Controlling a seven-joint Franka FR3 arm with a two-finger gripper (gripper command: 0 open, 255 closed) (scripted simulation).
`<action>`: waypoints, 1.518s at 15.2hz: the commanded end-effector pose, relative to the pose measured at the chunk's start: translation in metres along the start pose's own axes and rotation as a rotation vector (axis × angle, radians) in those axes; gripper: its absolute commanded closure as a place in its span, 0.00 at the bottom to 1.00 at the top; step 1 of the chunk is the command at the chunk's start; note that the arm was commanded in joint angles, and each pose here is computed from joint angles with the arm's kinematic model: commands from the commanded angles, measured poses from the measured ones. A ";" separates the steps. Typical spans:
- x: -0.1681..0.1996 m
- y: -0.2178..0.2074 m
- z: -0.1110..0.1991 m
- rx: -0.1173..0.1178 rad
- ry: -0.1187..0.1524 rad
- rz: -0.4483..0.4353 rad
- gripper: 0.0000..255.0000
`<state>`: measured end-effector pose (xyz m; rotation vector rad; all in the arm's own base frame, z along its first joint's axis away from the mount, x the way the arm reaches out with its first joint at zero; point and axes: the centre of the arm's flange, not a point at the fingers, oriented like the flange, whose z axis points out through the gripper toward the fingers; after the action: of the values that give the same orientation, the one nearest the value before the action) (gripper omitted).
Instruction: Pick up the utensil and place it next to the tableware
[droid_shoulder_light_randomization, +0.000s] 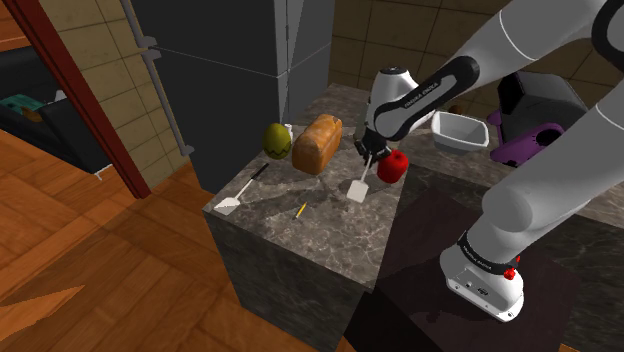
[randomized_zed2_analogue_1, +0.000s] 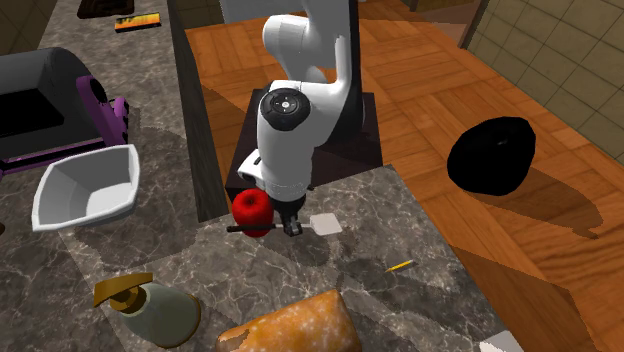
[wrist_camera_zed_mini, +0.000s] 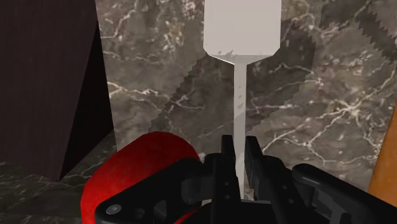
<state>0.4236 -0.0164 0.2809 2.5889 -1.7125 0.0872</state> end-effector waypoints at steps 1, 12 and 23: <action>0.001 0.000 -0.011 0.000 0.000 0.000 1.00; 0.005 0.000 -0.069 0.000 0.000 0.000 1.00; 0.111 0.011 -0.077 0.000 0.000 0.000 1.00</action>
<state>0.4523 -0.1040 0.3663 2.5885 -1.7144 0.0864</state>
